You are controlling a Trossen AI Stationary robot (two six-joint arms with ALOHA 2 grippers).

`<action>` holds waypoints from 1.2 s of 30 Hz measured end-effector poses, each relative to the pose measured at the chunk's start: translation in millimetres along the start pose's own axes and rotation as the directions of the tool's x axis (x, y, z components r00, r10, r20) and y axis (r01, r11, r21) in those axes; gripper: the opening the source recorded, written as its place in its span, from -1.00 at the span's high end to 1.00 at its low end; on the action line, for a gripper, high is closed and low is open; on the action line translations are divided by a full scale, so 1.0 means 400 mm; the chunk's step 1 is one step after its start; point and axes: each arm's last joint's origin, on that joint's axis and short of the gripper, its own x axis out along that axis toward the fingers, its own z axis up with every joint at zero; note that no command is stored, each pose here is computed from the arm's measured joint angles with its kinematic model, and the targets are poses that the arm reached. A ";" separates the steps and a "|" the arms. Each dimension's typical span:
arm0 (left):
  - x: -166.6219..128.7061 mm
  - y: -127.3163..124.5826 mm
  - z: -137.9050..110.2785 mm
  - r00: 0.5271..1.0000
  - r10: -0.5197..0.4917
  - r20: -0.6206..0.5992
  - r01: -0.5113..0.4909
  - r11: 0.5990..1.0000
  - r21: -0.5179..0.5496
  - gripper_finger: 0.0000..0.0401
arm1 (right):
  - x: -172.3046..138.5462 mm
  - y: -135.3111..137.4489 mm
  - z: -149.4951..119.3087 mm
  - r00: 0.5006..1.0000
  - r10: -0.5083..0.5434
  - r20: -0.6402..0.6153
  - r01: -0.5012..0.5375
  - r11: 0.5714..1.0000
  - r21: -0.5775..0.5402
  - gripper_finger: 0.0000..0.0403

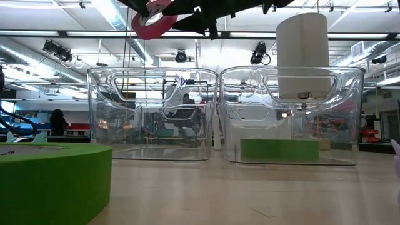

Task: Pick and place Stapler, Stapler remover, tape
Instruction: Put the pink tape into the right transparent bin

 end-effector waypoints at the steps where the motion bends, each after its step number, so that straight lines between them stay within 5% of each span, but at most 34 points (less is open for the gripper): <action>1: 0.000 0.000 0.000 1.000 -0.005 -0.001 0.005 1.000 -0.009 0.62 | 0.000 -0.002 0.002 1.000 -0.004 0.010 0.004 1.000 0.002 -0.22; 22: -0.017 -0.013 -0.001 0.998 -0.070 0.006 0.070 0.997 -0.027 0.62 | 0.006 -0.066 0.039 0.989 -0.050 0.141 0.037 0.995 0.093 -0.20; 26: -0.017 -0.018 -0.001 0.997 -0.075 0.006 0.075 0.997 -0.028 0.62 | 0.006 -0.066 0.041 0.988 -0.038 0.150 0.025 0.996 0.091 0.01; 30: -0.017 -0.017 -0.001 0.998 -0.070 0.006 0.070 0.997 -0.026 0.62 | 0.007 -0.066 0.038 0.991 -0.016 0.136 0.004 0.996 0.088 0.56; 36: -0.017 -0.018 -0.002 0.996 -0.087 0.002 0.087 0.996 -0.031 0.46 | 0.006 -0.068 0.034 0.994 -0.007 0.112 0.001 0.998 0.059 0.57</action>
